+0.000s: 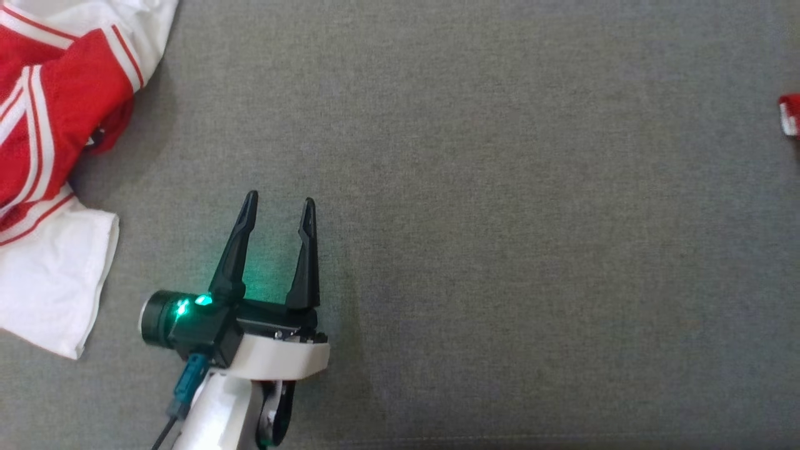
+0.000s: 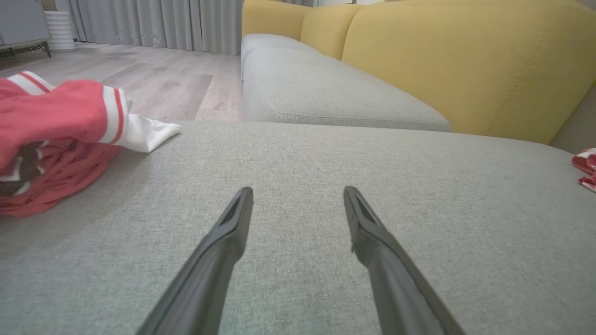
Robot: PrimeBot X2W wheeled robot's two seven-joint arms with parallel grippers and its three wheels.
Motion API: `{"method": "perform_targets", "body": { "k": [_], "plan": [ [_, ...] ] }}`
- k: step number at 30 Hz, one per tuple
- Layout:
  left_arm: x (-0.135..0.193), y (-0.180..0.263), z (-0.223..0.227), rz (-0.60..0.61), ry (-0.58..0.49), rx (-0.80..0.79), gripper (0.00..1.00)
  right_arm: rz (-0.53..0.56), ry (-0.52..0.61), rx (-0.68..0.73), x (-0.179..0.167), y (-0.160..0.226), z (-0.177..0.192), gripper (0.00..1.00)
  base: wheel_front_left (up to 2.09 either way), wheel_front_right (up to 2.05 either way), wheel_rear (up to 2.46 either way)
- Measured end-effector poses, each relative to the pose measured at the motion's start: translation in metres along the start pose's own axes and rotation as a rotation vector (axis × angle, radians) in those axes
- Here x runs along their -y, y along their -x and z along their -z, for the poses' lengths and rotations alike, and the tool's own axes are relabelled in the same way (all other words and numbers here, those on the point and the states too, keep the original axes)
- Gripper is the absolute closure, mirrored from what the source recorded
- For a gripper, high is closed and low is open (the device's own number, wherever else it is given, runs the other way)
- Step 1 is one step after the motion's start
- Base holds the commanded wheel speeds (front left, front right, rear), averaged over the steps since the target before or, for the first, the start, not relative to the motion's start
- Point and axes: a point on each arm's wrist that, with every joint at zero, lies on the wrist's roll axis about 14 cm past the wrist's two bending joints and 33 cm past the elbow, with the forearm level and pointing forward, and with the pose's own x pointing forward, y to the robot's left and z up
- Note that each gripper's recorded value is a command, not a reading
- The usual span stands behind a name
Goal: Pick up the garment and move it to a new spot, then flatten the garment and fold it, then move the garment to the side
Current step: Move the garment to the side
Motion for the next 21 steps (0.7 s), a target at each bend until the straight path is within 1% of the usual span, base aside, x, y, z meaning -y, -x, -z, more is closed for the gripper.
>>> {"method": "perform_targets", "body": {
  "k": [3, 4, 6, 9, 10, 12, 14, 16, 18, 21],
  "plan": [
    [0.004, 0.002, -0.006, 0.008, 0.005, 0.013, 0.00, 0.017, 0.061, 0.050, 0.008, 0.006, -0.012, 0.00, 0.00, 0.00, 0.00],
    [0.006, 0.006, -0.015, 0.010, -0.001, 0.034, 0.00, -0.003, 0.060, 0.100, -0.005, 0.010, -0.023, 0.00, 0.00, 0.00, 0.00],
    [0.007, 0.013, -0.024, 0.007, -0.010, 0.055, 0.00, -0.066, 0.023, 0.157, -0.040, 0.014, -0.033, 0.00, 0.00, 0.00, 0.00],
    [0.006, 0.030, -0.034, -0.018, -0.023, 0.075, 0.00, -0.198, -0.061, 0.249, -0.110, 0.034, -0.050, 0.00, 0.00, 0.00, 0.00],
    [0.003, 0.039, -0.036, -0.036, -0.028, 0.077, 0.00, -0.247, -0.091, 0.279, -0.133, 0.046, -0.053, 0.00, 0.00, 0.00, 0.00],
    [-0.002, 0.057, -0.038, -0.074, -0.027, 0.081, 0.00, -0.322, -0.147, 0.298, -0.168, 0.073, -0.048, 0.00, 0.00, 0.00, 0.00],
    [-0.007, 0.076, -0.037, -0.113, -0.026, 0.078, 0.00, -0.401, -0.193, 0.306, -0.201, 0.107, -0.037, 0.00, 0.00, 0.00, 0.00],
    [-0.015, 0.097, -0.039, -0.157, -0.029, 0.089, 0.00, -0.480, -0.242, 0.340, -0.228, 0.145, -0.036, 0.00, 0.00, 0.00, 0.00],
    [-0.020, 0.113, -0.043, -0.183, -0.035, 0.111, 0.00, -0.522, -0.289, 0.391, -0.242, 0.175, -0.043, 0.00, 0.00, 0.00, 0.00],
    [-0.027, 0.131, -0.055, -0.219, -0.052, 0.160, 0.00, -0.552, -0.348, 0.480, -0.251, 0.210, -0.061, 0.00, 0.00, 0.00, 0.00]
  ]
}}
